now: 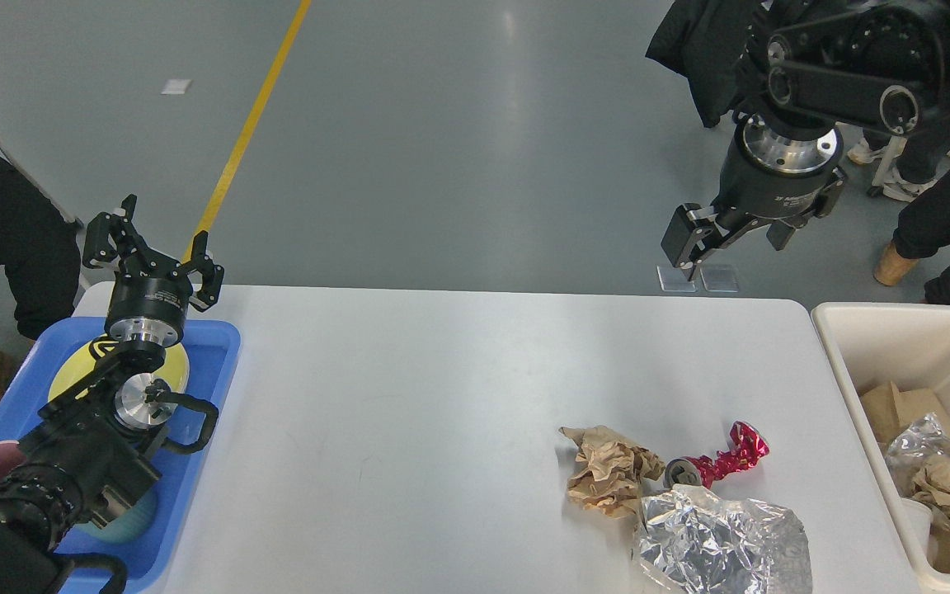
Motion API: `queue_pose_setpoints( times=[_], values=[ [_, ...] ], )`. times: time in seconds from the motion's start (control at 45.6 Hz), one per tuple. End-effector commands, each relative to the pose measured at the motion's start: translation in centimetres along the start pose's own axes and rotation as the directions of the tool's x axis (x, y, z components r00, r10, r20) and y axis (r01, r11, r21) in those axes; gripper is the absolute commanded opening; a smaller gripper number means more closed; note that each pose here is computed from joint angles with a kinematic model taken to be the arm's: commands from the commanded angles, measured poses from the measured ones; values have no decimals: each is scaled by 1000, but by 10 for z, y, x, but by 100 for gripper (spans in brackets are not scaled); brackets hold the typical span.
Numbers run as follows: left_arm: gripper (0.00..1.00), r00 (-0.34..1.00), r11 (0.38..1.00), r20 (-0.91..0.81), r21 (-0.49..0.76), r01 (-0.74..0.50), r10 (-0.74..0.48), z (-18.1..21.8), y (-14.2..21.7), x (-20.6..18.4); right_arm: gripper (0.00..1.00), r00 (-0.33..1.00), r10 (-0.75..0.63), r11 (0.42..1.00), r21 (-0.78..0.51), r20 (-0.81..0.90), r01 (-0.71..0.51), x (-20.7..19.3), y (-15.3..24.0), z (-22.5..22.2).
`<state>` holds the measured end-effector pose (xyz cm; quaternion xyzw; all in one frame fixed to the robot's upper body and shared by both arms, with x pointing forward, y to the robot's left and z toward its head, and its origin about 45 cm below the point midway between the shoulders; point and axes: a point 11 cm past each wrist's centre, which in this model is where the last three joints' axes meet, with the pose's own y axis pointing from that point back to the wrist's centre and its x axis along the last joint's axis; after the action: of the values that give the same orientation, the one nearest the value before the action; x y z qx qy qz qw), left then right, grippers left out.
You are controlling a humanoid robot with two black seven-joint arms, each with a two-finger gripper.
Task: Tidy desktop
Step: 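Raise the right gripper out of the bin and swing it back, then lower the right gripper onto the red wrapper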
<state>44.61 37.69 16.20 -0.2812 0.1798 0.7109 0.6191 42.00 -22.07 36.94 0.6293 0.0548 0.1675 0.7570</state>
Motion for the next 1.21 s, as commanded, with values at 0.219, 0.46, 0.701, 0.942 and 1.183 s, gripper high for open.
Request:
queue_pose_setpoints(
  times=[0.219,0.46,0.701,0.942,1.183],
  values=[
    [96,1000,1000,0,0,0,0,0,0,0,100,996,11,1000,7,89,-11,-9,3,35],
    [96,1000,1000,0,0,0,0,0,0,0,100,980,-43,998,45,195,35,-33,-22,70],
    [96,1000,1000,0,0,0,0,0,0,0,100,974,-30,998,57,226,18,-56,-94,74],
    [96,1000,1000,0,0,0,0,0,0,0,100,968,73,995,45,239,-86,-71,-153,67],
    [96,1000,1000,0,0,0,0,0,0,0,82,914,28,1000,-20,404,-21,-105,-193,71]
  ],
)
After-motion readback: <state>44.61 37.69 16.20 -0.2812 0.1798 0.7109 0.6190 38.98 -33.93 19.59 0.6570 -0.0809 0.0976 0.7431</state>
